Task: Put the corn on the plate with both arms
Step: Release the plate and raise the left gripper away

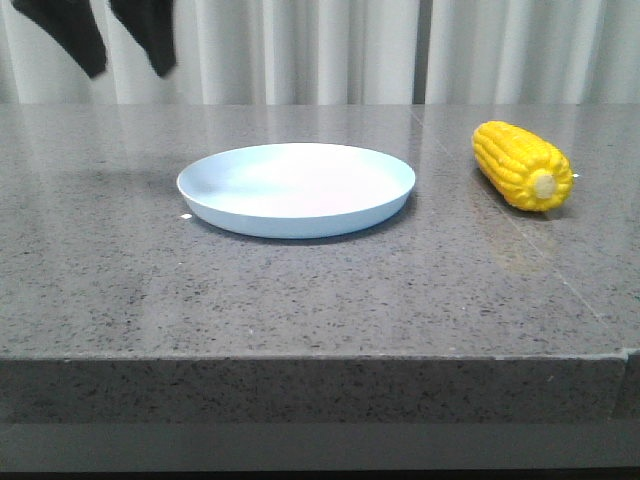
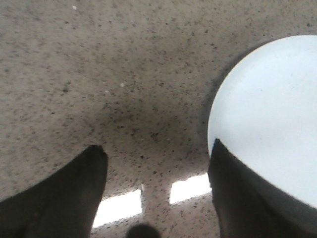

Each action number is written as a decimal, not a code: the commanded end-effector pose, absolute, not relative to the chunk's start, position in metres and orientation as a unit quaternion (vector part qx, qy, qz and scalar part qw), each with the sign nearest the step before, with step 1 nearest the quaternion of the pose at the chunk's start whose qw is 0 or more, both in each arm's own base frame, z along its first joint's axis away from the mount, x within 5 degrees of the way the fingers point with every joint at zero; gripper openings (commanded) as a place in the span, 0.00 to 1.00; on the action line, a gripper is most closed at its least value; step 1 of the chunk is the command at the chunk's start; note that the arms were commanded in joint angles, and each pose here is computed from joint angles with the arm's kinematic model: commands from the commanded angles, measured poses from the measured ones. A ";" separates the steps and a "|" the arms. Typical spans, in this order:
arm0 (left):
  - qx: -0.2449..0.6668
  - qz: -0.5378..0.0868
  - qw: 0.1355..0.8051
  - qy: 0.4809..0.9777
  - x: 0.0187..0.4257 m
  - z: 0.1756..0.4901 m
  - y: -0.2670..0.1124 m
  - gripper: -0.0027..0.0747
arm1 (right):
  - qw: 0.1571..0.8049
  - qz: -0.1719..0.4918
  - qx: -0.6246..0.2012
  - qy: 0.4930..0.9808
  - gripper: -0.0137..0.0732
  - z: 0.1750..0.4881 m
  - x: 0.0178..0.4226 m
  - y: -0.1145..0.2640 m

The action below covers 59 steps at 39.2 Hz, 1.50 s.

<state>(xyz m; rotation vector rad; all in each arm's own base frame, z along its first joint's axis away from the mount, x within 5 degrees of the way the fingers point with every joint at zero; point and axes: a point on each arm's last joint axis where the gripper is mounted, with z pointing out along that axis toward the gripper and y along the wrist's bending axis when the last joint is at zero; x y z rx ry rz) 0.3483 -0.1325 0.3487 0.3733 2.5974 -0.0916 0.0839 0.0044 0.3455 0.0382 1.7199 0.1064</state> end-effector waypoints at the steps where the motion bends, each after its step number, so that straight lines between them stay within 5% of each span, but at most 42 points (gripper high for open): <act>1: 0.117 -0.029 0.317 0.941 0.333 0.388 -0.112 0.44 | 0.689 0.041 0.016 0.723 0.92 0.364 0.084 0.003; 15: 0.070 0.005 0.369 0.927 0.283 0.396 -0.055 0.01 | 0.689 0.041 0.016 0.723 0.92 0.364 0.084 0.003; 44: 0.079 -0.051 0.642 0.761 0.091 0.329 -0.017 0.01 | 0.689 0.041 0.016 0.723 0.92 0.364 0.084 0.003; 59: 0.071 -0.059 0.707 0.701 0.044 0.308 -0.006 0.01 | 0.689 0.041 0.016 0.723 0.92 0.364 0.084 0.003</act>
